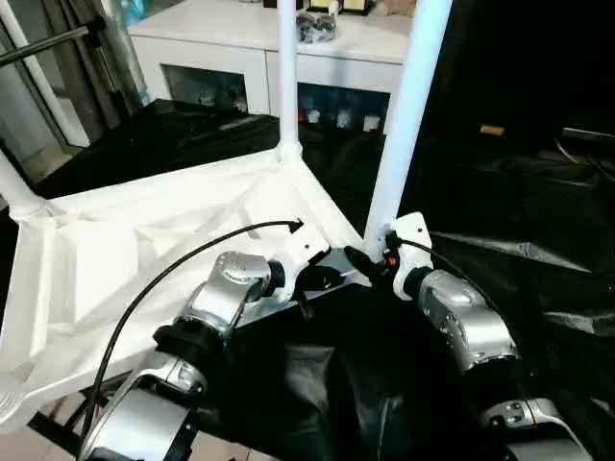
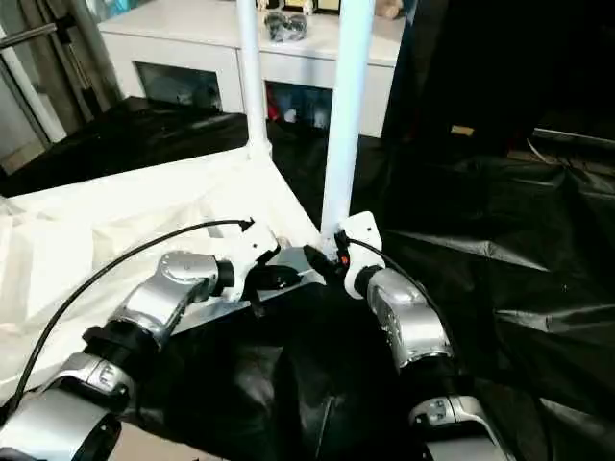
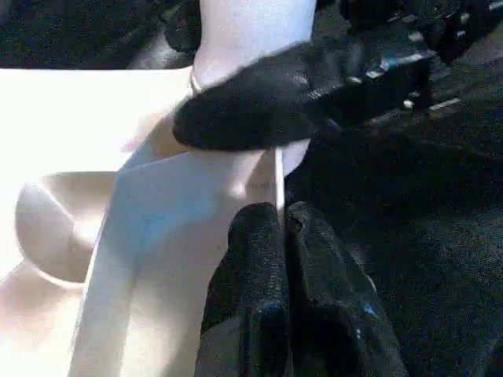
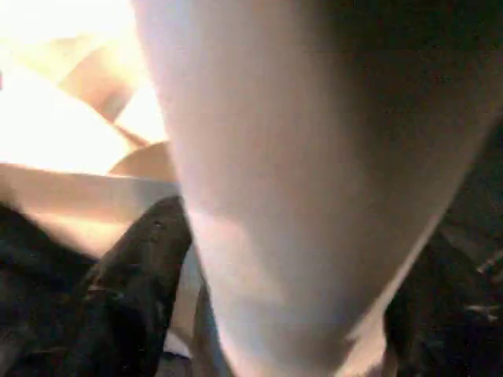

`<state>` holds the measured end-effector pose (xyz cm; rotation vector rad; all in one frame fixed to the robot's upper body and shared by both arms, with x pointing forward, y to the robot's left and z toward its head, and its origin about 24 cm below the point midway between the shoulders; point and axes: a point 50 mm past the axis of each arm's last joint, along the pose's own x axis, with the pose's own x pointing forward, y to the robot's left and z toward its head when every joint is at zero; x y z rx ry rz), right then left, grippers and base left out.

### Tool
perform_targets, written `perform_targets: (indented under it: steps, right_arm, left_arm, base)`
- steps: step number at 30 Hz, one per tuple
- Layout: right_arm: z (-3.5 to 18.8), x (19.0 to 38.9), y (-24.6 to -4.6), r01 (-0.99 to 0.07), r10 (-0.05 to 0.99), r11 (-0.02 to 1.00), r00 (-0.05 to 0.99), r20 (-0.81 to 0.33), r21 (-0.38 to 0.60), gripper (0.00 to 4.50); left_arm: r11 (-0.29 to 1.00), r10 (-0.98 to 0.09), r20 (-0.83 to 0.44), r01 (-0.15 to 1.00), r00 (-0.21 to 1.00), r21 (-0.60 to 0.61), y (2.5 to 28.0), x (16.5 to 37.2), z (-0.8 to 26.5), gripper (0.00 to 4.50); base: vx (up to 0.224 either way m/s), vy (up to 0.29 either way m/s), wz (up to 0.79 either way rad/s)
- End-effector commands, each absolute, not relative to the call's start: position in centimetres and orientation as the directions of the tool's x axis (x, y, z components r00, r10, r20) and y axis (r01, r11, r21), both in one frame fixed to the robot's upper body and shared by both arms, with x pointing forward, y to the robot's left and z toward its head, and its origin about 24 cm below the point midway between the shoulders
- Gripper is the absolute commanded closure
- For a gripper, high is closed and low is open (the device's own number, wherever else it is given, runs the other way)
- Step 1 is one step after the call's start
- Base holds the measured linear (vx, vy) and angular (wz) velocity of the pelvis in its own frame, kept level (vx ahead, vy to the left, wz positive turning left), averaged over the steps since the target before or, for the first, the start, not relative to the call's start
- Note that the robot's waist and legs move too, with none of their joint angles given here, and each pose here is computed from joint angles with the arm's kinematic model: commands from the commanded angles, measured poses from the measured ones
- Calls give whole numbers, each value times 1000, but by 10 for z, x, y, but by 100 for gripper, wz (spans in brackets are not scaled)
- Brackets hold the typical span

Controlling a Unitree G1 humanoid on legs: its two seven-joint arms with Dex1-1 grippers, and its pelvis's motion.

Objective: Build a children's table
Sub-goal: Rotate leg to tighten

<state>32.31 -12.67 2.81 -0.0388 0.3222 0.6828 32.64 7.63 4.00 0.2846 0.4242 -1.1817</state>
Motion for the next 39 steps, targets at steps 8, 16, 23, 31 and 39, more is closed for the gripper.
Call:
perform_targets:
  steps: [8,16,23,31,39]
  right_arm:
    - [24,284,-133,-899,885,408,347,-310,157,97]
    - [24,268,-142,-934,921,295,223,-319,201,97]
    - [23,268,-142,-922,919,313,234,-317,226,163]
    - [22,268,-138,-909,913,345,267,-307,234,193]
    - [-3,299,-129,-651,642,746,647,-412,141,197]
  left_arm:
    - [116,-883,-463,992,81,-47,87,310,44,450]
    - [69,-877,-479,995,29,-67,99,304,41,450]
    - [72,-879,-476,995,32,-66,100,303,41,450]
    - [127,-887,-453,990,87,-58,95,306,42,450]
    - [372,-833,-444,928,330,-8,71,326,41,450]
  base:
    - [13,0,0]
    - [0,0,0]
    - [0,0,0]
    - [0,0,0]
    - [-6,1,-1]
